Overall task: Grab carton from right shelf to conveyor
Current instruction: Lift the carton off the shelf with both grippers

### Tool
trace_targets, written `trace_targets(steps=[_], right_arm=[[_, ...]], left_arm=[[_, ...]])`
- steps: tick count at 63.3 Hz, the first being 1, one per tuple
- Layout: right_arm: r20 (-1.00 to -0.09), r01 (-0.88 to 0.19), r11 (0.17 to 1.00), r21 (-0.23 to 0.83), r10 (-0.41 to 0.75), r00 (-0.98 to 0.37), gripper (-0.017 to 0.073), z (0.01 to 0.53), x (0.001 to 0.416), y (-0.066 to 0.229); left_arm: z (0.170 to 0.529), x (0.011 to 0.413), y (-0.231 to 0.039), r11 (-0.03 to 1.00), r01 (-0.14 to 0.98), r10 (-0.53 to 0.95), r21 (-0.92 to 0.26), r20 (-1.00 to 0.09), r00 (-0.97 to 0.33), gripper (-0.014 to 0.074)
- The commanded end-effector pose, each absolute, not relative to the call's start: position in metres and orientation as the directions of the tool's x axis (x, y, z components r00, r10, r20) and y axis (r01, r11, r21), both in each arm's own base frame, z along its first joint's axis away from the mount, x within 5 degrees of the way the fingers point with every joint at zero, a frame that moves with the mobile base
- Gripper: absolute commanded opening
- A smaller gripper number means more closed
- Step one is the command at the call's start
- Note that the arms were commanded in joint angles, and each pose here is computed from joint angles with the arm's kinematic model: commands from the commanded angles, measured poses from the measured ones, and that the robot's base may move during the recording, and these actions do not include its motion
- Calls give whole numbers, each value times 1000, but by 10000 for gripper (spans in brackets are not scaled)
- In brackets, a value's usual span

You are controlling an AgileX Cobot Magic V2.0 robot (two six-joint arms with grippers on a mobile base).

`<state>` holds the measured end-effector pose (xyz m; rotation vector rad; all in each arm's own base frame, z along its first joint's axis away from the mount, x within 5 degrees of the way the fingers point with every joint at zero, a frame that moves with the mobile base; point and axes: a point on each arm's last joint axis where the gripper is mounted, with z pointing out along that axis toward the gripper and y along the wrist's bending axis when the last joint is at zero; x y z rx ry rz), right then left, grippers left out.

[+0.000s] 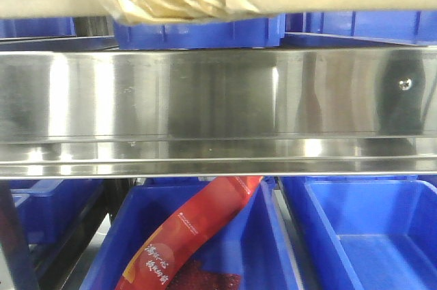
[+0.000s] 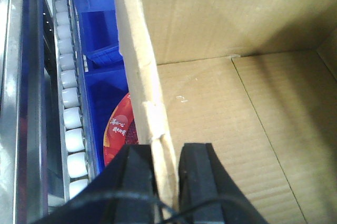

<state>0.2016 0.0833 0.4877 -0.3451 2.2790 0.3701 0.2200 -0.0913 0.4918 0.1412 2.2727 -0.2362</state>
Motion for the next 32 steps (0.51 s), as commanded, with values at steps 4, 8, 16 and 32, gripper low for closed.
trace_targets(steps=[4, 8, 16, 32], right_arm=[[-780, -354, 930, 100, -148, -608, -69, 495, 196, 76], [-781, -354, 930, 100, -147, -608, -69, 495, 196, 76], [-782, -354, 930, 100, -146, -606, -69, 495, 196, 76], [-782, -354, 930, 100, -146, -606, -69, 495, 196, 76]], left_arm=[[499, 216, -81, 987, 148, 44, -59, -794, -607, -9], [499, 216, -81, 987, 148, 44, -59, -794, -607, -9], [499, 216, -81, 987, 148, 44, -59, -794, -607, -9], [499, 216, -81, 987, 148, 44, -59, -794, -607, -9]])
